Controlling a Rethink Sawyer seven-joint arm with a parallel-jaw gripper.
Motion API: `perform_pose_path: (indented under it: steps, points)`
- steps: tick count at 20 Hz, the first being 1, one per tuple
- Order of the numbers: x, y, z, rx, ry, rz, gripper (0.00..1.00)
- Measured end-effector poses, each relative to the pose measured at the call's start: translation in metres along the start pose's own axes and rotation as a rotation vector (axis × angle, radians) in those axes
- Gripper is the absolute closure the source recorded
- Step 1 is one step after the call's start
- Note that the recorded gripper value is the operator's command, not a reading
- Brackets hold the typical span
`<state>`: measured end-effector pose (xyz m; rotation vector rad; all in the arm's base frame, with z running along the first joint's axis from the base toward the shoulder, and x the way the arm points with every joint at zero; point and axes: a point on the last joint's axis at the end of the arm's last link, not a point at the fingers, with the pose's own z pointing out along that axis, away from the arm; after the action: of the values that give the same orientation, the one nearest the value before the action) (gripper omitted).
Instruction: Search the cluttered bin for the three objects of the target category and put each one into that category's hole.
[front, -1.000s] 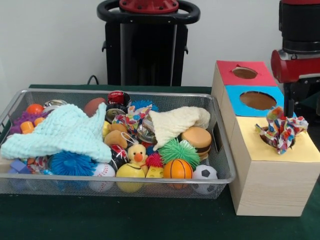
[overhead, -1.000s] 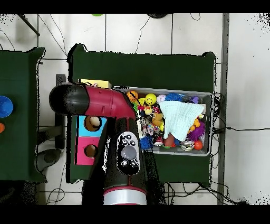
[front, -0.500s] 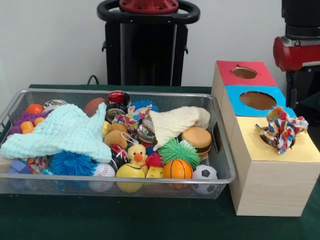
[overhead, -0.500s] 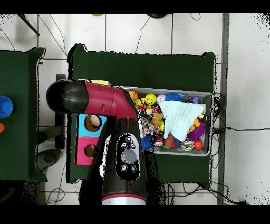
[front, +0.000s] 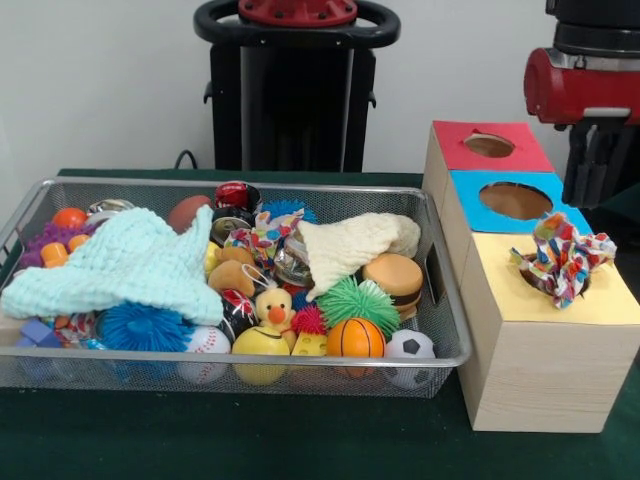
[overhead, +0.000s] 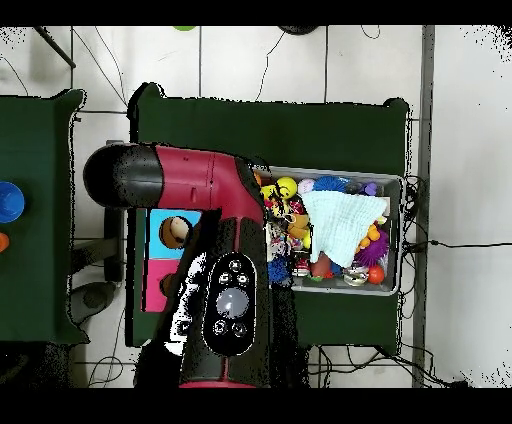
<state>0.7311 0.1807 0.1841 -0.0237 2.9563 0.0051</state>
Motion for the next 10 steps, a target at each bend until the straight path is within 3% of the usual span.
perform_pose_path:
  steps: [10]
  points:
    - [0.001,-0.014,0.004,0.029,0.005,0.005,1.00]
